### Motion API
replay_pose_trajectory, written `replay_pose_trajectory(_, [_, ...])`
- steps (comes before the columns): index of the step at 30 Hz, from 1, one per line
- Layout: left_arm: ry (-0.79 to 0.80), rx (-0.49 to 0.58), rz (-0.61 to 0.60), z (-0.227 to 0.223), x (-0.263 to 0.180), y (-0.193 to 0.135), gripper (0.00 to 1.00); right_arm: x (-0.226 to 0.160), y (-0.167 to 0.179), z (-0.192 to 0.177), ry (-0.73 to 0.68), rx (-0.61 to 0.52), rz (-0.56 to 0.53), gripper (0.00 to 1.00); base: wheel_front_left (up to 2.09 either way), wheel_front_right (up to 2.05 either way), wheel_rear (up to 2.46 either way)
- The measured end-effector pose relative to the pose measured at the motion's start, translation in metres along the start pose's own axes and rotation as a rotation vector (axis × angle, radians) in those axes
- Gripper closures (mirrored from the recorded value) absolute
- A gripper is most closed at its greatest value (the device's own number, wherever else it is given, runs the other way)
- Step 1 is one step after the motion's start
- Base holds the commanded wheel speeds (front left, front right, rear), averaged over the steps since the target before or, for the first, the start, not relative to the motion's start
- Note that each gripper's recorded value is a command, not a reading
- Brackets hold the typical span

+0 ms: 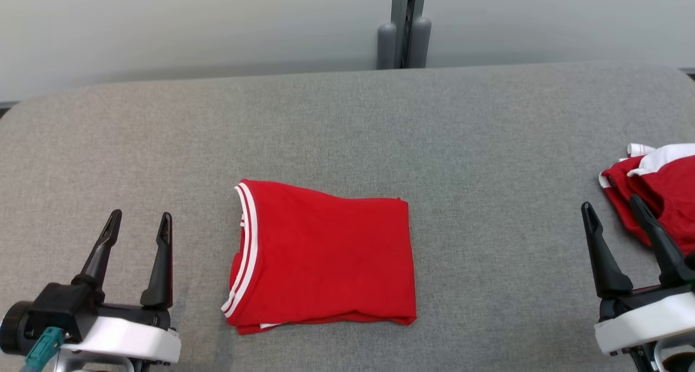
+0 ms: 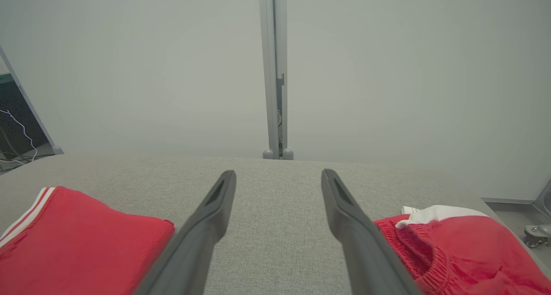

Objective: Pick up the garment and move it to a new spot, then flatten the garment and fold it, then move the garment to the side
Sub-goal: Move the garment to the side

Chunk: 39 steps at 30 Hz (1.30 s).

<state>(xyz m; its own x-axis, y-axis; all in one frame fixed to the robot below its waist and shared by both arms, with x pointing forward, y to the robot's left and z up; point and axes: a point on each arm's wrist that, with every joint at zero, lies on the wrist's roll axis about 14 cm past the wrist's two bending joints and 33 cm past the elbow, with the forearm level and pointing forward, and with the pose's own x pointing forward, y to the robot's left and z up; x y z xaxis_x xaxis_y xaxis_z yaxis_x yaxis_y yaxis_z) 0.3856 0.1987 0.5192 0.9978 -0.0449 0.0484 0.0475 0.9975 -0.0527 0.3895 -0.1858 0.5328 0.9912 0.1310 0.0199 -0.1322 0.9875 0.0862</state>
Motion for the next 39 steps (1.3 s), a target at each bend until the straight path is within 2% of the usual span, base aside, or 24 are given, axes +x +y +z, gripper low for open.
replay_pose_trajectory(12, [-0.020,0.001,0.014,0.013,-0.023,0.000,0.00,-0.025,-0.001,0.010,0.001,-0.018,-0.009,0.00,0.00,0.00,0.00])
replay_pose_trajectory(39, [-0.026,0.011,0.054,0.021,-0.036,0.010,0.00,-0.038,-0.005,0.022,-0.036,0.010,-0.035,0.00,0.00,0.00,0.00])
